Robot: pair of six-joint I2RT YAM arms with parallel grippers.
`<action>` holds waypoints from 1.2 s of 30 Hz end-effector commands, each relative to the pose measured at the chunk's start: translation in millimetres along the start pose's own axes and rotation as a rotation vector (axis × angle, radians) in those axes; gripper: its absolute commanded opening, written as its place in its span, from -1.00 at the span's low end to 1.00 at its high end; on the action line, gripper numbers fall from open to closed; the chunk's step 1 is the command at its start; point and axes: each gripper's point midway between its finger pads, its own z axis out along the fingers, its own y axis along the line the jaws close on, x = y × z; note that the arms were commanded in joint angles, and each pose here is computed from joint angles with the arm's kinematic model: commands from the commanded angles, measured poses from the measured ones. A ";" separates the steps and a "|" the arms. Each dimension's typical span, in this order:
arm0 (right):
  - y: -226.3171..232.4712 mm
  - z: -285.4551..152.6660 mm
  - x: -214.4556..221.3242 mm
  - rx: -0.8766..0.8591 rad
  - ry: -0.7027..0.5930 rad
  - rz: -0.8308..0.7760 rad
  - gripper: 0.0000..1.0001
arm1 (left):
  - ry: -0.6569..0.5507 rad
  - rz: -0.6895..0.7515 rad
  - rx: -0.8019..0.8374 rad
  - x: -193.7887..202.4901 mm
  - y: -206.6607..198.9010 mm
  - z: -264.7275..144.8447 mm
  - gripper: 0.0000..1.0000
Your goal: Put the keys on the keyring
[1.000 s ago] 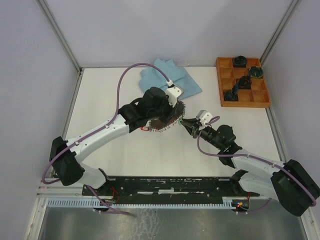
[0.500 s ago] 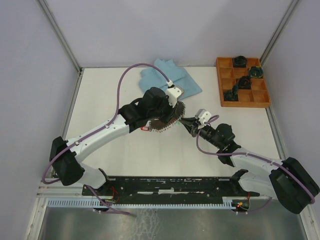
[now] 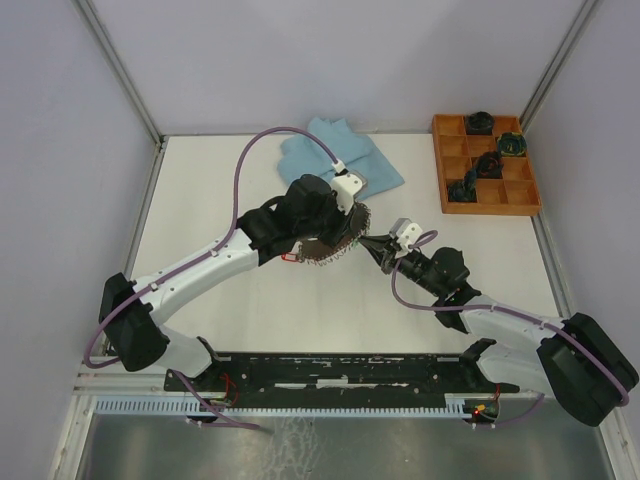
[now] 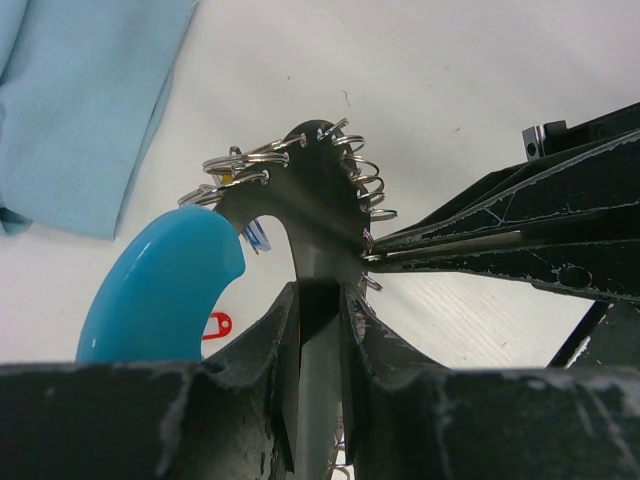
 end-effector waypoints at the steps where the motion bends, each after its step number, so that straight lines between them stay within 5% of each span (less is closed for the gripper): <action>1: -2.2 7.2 -32.3 -0.004 -0.092 -0.029 -0.83 | -0.130 -0.072 -0.013 -34.3 -2.5 -14.5 -0.95; 6: -2.6 -0.7 -29.9 0.009 -0.076 -0.035 -0.98 | -0.107 -0.145 -0.072 -20.8 6.3 -11.2 -0.95; 18: 4.2 -13.4 -19.4 -0.009 -0.026 -0.025 -0.99 | -0.139 -0.399 -0.051 14.3 2.2 0.9 -0.91; 26: 6.2 -15.0 -8.5 -0.015 0.010 -0.012 -0.99 | -0.197 -0.680 0.047 54.8 13.5 8.2 -0.55; 36: 3.7 -18.1 2.1 -0.006 0.072 -0.028 -0.99 | -0.261 -0.843 0.171 77.8 20.5 -4.1 0.07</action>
